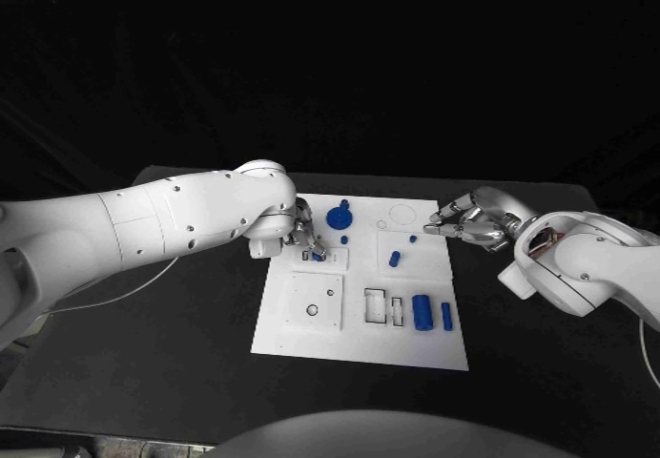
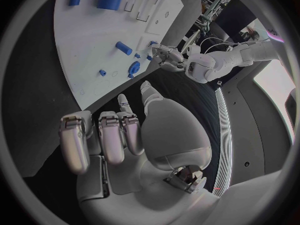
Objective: Assemble the parts on the task board
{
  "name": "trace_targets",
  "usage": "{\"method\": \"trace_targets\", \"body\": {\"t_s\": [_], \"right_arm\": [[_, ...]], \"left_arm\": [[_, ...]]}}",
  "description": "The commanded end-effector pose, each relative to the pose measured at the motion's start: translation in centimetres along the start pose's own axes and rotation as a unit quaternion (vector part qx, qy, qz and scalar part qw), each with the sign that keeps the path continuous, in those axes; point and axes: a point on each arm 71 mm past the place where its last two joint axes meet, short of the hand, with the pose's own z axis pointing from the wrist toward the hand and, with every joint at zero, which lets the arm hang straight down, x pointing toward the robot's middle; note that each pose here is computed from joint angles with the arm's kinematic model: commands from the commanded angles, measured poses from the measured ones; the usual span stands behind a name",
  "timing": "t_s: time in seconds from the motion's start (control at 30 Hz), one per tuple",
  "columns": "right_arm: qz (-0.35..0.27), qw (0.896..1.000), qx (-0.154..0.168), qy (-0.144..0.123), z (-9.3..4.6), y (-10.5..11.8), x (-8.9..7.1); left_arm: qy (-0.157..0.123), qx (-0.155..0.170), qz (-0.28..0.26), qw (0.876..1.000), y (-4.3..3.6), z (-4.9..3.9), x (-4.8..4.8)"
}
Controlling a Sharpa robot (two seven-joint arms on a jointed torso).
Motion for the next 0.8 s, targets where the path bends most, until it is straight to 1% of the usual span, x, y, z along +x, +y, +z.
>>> {"method": "trace_targets", "body": {"t_s": [0.03, 0.47, 0.8], "right_arm": [[-0.004, 1.000, -0.001, 0.007, -0.03, 0.02, 0.15], [-0.005, 1.000, 0.001, 0.009, -0.01, 0.04, 0.20], [-0.005, 1.000, 0.002, 0.010, -0.02, 0.00, 0.20]], "left_arm": [[-0.003, -0.017, 0.006, 1.000, 0.13, 0.03, -0.02], [-0.006, -0.011, 0.003, 1.000, -0.17, 0.12, -0.02], [-0.001, -0.010, 0.003, 1.000, -0.33, 0.21, 0.02]]}}
